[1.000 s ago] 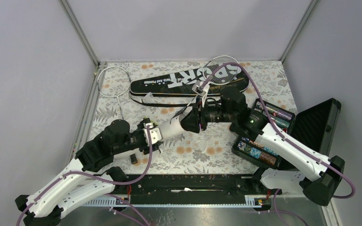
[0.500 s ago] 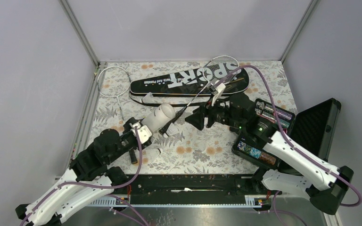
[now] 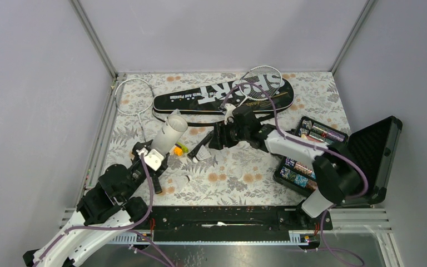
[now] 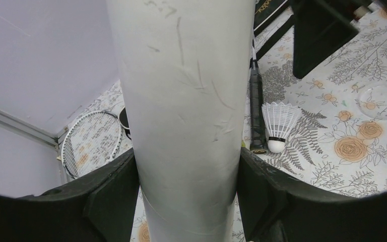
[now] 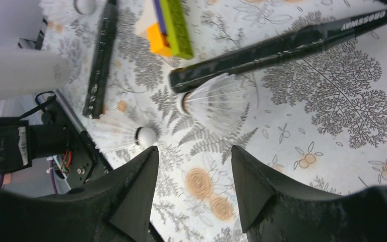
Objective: Pack up the badminton gear
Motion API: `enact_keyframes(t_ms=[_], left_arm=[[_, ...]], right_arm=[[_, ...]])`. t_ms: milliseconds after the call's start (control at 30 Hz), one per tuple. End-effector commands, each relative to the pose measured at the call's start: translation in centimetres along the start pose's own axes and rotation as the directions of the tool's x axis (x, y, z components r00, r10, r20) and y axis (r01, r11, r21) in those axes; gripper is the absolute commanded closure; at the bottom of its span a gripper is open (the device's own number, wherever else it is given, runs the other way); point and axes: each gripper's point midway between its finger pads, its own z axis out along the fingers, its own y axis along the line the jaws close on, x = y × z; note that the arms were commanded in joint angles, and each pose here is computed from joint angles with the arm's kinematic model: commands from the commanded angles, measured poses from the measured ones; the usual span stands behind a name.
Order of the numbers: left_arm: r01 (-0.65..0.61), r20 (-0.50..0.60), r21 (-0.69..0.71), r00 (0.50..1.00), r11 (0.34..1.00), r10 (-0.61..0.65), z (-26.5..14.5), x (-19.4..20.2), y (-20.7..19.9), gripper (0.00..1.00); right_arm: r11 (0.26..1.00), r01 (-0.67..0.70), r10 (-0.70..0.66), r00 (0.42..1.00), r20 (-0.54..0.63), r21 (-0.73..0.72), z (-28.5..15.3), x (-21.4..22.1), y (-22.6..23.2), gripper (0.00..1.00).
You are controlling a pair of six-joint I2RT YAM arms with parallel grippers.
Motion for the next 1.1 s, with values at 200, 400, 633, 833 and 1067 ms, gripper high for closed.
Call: enact_keyframes(t_ms=[200,400,633,833,1067], left_arm=[[0.039,0.062,-0.036,0.997,0.999,-0.037,0.3,-1.9,0.9,0.69],[0.042,0.062,-0.028,0.997,0.999,-0.04,0.4,-1.9,0.6,0.69],[0.038,0.056,-0.015,0.998,0.999,-0.037,0.5,-1.8,0.4,0.69],[0.038,0.052,-0.01,0.998,0.999,-0.037,0.6,-1.7,0.3,0.69],[0.038,0.052,0.001,0.998,0.999,-0.038,0.7,-1.8,0.1,0.69]], right_arm=[[0.976,-0.096,0.083,0.994,-0.074,-0.194,5.1,-0.5,-0.4,0.41],[0.963,-0.128,0.105,0.988,-0.109,-0.236,6.7,0.7,-0.7,0.43],[0.961,-0.135,0.108,0.987,-0.122,-0.241,6.9,1.0,-0.7,0.54],[0.958,-0.132,0.106,0.988,-0.115,-0.254,6.5,1.0,-0.4,0.67],[0.957,-0.144,0.114,0.985,-0.132,-0.25,7.0,1.4,-0.7,0.56]])
